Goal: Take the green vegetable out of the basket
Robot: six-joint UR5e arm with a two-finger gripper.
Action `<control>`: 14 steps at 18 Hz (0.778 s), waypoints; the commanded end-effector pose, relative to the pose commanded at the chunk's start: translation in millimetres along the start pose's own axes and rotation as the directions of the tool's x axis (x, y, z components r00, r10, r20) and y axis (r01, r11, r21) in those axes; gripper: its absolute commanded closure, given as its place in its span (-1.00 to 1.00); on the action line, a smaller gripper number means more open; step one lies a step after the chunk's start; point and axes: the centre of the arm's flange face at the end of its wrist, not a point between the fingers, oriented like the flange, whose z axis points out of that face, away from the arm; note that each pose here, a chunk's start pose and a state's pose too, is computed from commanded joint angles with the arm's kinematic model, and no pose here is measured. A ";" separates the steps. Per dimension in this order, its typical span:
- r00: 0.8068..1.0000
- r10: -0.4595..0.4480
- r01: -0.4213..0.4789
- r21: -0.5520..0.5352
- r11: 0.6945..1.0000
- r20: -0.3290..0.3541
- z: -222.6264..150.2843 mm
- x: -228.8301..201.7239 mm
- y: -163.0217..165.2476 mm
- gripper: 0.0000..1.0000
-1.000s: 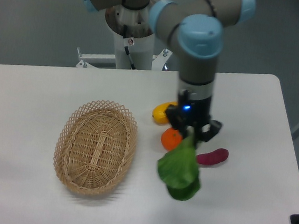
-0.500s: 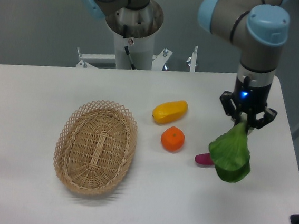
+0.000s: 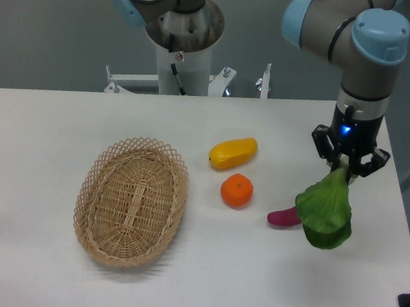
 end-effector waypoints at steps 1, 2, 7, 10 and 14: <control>1.000 0.000 0.000 0.000 1.000 0.000 0.0 0.0 0.0 0.50; 1.000 0.002 -0.002 -0.001 1.000 0.002 -0.9 0.5 -0.8 0.50; 1.000 0.001 -0.001 0.001 1.000 0.000 0.3 1.7 -1.6 0.50; 1.000 0.003 -0.003 0.000 1.000 0.001 -0.7 2.2 -2.4 0.50; 1.000 0.001 -0.001 -0.001 1.000 -0.002 -0.7 3.0 -2.2 0.50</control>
